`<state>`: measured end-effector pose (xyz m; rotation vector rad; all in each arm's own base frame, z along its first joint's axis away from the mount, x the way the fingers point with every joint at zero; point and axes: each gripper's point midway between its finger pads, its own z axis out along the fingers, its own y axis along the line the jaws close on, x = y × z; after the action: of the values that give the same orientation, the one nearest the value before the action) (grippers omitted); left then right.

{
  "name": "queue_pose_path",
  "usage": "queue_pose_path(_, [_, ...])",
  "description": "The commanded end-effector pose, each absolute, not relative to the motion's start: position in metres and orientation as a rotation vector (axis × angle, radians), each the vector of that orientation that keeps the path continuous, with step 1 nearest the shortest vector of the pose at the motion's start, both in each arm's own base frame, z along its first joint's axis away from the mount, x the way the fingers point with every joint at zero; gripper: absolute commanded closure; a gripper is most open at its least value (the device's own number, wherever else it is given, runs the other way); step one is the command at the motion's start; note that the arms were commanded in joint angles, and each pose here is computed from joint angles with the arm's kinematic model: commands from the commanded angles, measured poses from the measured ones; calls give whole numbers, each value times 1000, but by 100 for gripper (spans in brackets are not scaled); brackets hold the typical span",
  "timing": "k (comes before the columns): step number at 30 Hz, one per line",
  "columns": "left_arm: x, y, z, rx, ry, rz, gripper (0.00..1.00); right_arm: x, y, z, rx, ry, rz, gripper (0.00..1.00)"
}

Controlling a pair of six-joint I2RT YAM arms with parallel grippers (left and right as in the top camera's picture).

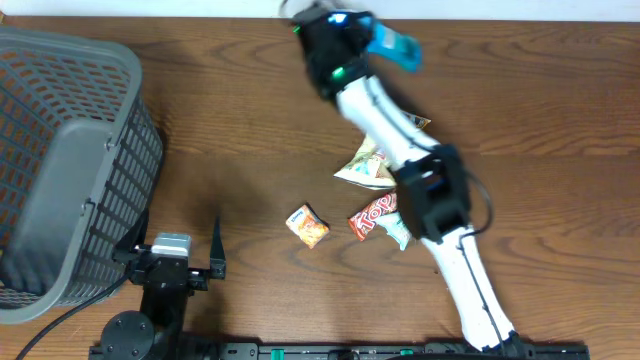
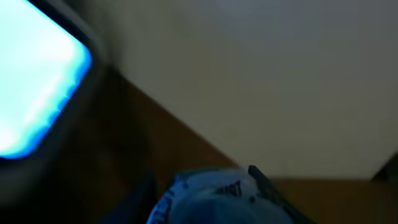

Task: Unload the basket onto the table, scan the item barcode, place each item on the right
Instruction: 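Carry the teal bottle to the right edge and set it down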

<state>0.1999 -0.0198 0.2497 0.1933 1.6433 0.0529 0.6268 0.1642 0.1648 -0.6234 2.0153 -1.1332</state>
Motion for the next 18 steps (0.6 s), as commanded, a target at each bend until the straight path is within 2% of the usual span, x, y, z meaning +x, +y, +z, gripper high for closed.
queue_pose_path(1, [200, -21, 251, 192, 1638, 45, 0, 615, 58, 262, -155, 2014, -1125, 99])
queue_pose_path(6, [200, -21, 251, 192, 1638, 45, 0, 597, -46, 235, 16, 2184, -1186, 99])
queue_pose_path(11, [200, -21, 251, 192, 1638, 45, 0, 574, -147, 187, 120, 2393, -1147, 99])
queue_pose_path(18, [200, -21, 251, 192, 1638, 45, 0, 502, -277, 121, 386, 2572, -1251, 99])
